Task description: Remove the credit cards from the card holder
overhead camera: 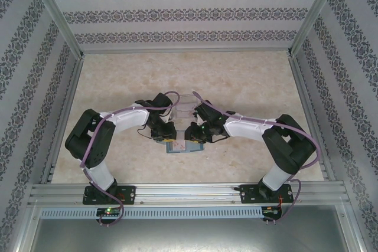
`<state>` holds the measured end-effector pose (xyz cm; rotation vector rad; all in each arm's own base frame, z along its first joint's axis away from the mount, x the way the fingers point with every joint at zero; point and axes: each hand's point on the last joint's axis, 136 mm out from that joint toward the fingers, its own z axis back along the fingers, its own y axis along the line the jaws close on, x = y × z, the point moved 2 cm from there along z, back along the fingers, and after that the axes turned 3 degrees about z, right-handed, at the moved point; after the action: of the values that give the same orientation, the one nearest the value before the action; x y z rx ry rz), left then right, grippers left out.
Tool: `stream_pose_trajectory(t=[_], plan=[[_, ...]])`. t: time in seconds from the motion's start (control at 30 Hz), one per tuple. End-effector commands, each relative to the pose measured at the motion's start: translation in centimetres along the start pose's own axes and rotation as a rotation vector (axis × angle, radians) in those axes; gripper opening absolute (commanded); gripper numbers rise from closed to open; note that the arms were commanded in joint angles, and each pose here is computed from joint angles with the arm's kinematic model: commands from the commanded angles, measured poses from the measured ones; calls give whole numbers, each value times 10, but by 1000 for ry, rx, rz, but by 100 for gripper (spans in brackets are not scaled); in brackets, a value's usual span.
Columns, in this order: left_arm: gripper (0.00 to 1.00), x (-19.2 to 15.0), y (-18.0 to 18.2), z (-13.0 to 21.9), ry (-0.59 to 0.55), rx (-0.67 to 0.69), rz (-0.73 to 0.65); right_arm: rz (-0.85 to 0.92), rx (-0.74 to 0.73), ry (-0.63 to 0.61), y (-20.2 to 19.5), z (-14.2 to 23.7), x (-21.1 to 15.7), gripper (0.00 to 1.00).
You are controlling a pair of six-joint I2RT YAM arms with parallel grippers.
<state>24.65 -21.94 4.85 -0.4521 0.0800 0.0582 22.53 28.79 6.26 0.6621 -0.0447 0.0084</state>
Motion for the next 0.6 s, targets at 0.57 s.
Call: stream_pose_trajectory(t=[0.57], plan=[[1, -11, 12, -4, 20, 48, 18, 38, 31, 53, 23, -31, 3, 30]])
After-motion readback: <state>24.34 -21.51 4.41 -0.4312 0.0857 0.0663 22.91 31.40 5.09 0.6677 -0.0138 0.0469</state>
